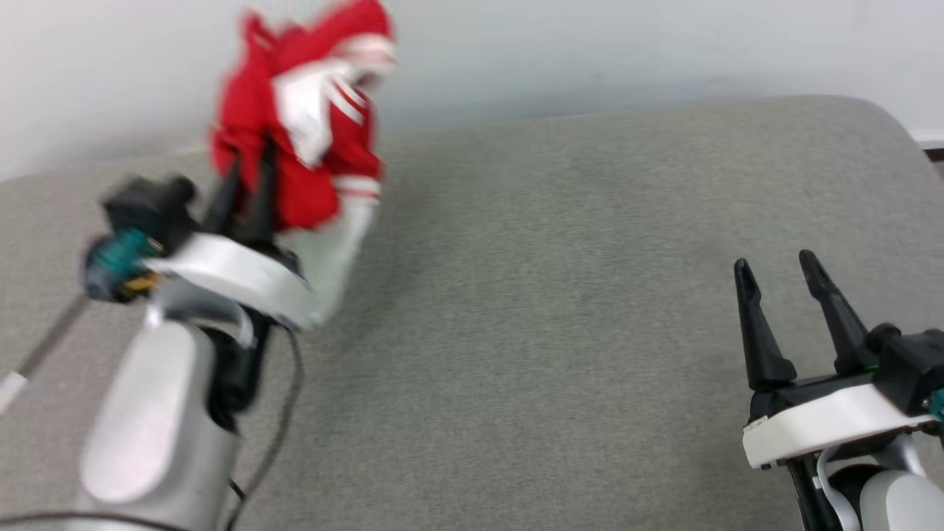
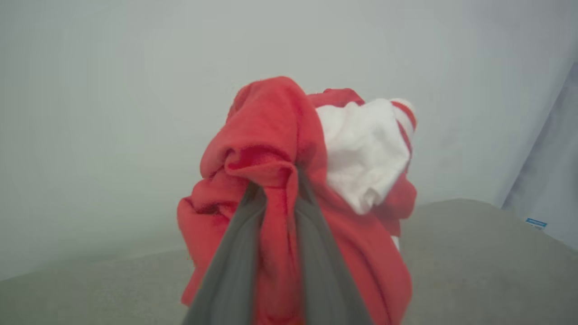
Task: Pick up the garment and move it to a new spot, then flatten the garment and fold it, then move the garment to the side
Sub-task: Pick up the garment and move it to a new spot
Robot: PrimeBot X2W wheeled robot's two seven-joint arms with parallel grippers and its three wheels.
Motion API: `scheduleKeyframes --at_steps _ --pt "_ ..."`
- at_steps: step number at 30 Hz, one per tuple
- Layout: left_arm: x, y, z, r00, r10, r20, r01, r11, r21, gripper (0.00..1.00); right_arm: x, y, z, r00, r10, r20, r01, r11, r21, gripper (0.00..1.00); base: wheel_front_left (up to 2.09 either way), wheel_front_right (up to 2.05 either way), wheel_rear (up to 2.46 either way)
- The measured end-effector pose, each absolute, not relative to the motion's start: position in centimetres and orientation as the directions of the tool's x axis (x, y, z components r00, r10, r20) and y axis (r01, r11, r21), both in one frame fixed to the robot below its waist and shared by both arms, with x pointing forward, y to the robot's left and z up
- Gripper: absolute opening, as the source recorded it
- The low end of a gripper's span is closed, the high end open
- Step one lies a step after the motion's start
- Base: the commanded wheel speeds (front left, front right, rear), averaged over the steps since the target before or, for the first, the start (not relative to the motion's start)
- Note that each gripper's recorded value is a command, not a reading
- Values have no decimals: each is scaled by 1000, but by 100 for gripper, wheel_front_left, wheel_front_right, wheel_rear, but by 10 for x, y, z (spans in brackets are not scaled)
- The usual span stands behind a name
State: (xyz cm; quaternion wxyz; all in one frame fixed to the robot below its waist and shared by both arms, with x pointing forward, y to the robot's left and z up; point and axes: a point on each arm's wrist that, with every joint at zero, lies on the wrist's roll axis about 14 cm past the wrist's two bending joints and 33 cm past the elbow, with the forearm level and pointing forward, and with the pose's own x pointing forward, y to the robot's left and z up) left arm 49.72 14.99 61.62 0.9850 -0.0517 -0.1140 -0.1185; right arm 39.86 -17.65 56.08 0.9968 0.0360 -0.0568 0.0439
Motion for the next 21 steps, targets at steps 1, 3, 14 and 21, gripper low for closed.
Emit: scheduleKeyframes --at_steps 1,3,14,21 --pt "491 133 610 939 -258 229 284 955 -86 0 395 -180 560 991 72 112 -80 994 68 100 0 0 0" --pt "481 100 597 921 -331 204 357 928 -106 0 390 -188 559 993 48 106 -55 996 68 100 0 0 0" --pt "407 -40 479 697 -707 -120 683 705 -192 0 393 -201 538 999 11 50 -15 997 81 100 0 0 0" --pt "371 -63 442 592 -778 -207 743 627 -233 57 398 -201 528 999 10 33 -13 995 96 100 0 0 0"
